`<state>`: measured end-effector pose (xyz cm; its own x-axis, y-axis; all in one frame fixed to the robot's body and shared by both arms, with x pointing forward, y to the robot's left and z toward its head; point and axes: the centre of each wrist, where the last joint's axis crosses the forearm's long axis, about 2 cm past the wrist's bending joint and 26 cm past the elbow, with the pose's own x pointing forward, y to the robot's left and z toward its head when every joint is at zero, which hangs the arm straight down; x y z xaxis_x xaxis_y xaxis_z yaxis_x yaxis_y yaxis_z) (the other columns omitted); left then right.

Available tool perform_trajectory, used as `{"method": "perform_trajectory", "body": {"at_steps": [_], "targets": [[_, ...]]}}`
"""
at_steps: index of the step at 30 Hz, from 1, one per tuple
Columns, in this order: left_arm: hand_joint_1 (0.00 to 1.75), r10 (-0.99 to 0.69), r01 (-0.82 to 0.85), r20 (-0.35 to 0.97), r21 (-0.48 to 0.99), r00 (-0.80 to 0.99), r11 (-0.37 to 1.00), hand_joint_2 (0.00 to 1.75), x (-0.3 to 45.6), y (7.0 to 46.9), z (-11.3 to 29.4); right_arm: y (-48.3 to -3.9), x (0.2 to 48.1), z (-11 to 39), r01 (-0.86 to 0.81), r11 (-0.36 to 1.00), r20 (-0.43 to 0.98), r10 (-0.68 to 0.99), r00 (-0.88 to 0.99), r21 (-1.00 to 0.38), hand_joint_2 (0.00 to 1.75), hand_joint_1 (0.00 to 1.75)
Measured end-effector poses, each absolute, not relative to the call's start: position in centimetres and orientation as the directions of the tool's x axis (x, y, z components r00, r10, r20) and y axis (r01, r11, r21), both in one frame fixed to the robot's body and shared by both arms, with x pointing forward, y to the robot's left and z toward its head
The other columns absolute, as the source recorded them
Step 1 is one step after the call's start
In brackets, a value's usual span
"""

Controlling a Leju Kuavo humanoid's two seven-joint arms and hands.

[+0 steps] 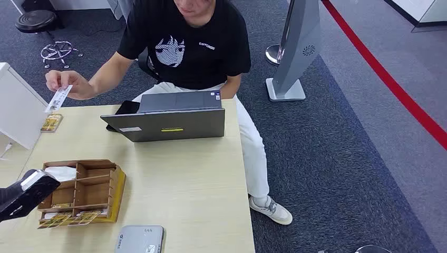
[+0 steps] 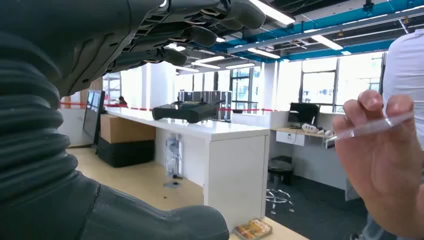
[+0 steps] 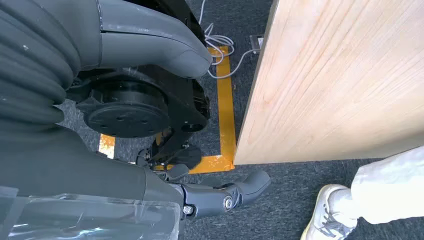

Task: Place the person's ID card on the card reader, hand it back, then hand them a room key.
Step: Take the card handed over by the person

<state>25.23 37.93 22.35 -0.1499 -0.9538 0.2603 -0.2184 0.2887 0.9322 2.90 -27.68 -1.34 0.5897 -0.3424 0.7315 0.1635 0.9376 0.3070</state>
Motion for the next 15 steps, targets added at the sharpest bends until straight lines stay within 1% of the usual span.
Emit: {"method": "perform_trajectory", "body": {"at_steps": [2,9,10,13,14,15], "targets": [[0.00,-0.962,-0.223,0.231,0.940,-0.146,0.259,1.75,25.7,38.0,22.5,-27.7,3.0,-1.4,0.162,0.938,0.732,-0.342,0.589,0.307,1.75,0.00],[0.00,-0.995,-0.263,0.014,0.964,-0.094,0.038,1.75,28.8,38.3,23.5,-27.5,3.6,-2.0,0.144,0.939,0.736,-0.334,0.589,0.311,1.75,0.00],[0.38,-0.996,-0.268,-0.017,0.963,-0.083,0.006,1.75,29.1,38.4,23.6,-27.5,3.7,-2.1,0.143,0.940,0.736,-0.333,0.590,0.311,1.75,0.00],[1.69,-0.994,-0.280,-0.098,0.957,-0.049,-0.080,1.75,29.7,38.8,23.7,-27.4,3.8,-2.3,0.137,0.941,0.736,-0.329,0.592,0.310,1.75,0.00],[1.75,-0.993,-0.283,-0.113,0.954,-0.042,-0.097,1.75,29.8,38.9,23.8,-27.4,3.8,-2.3,0.135,0.941,0.736,-0.327,0.593,0.309,1.75,0.00],[1.75,-0.992,-0.286,-0.122,0.952,-0.038,-0.107,1.75,29.9,39.0,23.7,-27.4,3.8,-2.4,0.133,0.941,0.736,-0.326,0.594,0.310,1.75,0.00]]}}
